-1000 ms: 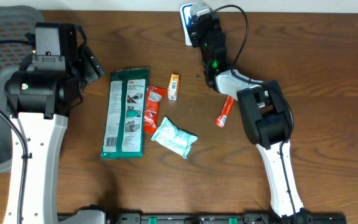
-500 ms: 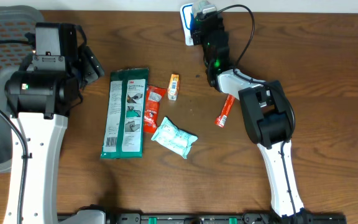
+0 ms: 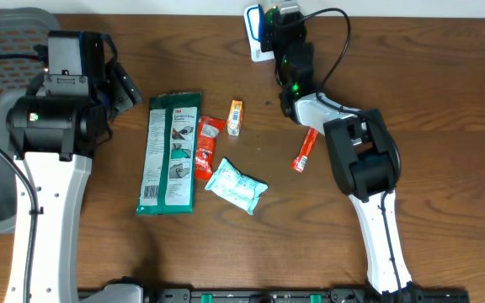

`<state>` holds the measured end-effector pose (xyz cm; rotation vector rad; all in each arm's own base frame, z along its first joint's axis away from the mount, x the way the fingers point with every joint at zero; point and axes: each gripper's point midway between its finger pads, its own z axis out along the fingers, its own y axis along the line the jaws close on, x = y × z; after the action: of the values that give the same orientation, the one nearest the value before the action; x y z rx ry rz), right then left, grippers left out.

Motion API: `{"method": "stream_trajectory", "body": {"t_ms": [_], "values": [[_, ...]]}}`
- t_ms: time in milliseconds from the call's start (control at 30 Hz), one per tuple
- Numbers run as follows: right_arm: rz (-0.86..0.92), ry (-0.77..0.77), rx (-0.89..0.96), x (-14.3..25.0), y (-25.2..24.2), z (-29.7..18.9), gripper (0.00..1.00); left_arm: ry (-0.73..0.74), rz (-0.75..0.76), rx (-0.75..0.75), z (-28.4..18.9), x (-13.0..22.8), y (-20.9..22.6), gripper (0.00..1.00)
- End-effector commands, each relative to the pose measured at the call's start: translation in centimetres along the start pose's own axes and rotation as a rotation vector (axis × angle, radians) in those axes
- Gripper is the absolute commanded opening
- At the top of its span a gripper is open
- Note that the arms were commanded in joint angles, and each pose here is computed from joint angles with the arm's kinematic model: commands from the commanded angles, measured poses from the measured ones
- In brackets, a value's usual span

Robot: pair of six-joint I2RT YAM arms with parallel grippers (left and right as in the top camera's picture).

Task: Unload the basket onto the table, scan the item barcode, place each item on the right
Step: 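Raise the jar's label up to the scanner face with the right gripper, then carry the jar to the right edge and set it down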

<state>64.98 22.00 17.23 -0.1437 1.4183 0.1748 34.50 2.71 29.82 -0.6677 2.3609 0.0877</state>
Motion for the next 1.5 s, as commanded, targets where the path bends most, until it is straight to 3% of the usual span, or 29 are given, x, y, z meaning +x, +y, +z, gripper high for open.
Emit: {"method": "stream_trajectory", "body": {"t_ms": [0,167,300,600,833,1200,1467], "values": [[0.006,-0.065,-0.006,-8.0,-0.6,0.3,0.01,-0.015,-0.004,-0.009,-0.2,-0.5,0.2,0.87],[-0.017,0.113,-0.044,-16.0,-0.7,-2.3,0.01,-0.015,-0.004,-0.009,-0.2,-0.5,0.2,0.87],[-0.019,0.303,-0.029,-19.1,-2.3,-6.8,0.01,-0.015,-0.004,-0.009,-0.2,-0.5,0.2,0.87],[0.030,0.907,0.149,-15.8,-10.3,-22.2,0.01,-0.015,-0.004,-0.009,-0.2,-0.5,0.2,0.87],[0.167,1.245,0.403,-11.0,-18.3,-30.9,0.01,-0.015,-0.004,-0.009,-0.2,-0.5,0.2,0.87],[0.425,1.200,0.792,-3.1,-30.7,-37.5,0.01,-0.015,-0.004,-0.009,-0.2,-0.5,0.2,0.87],[0.532,1.058,0.805,1.0,-33.9,-38.7,0.01,-0.015,-0.004,-0.009,-0.2,-0.5,0.2,0.87]]}}
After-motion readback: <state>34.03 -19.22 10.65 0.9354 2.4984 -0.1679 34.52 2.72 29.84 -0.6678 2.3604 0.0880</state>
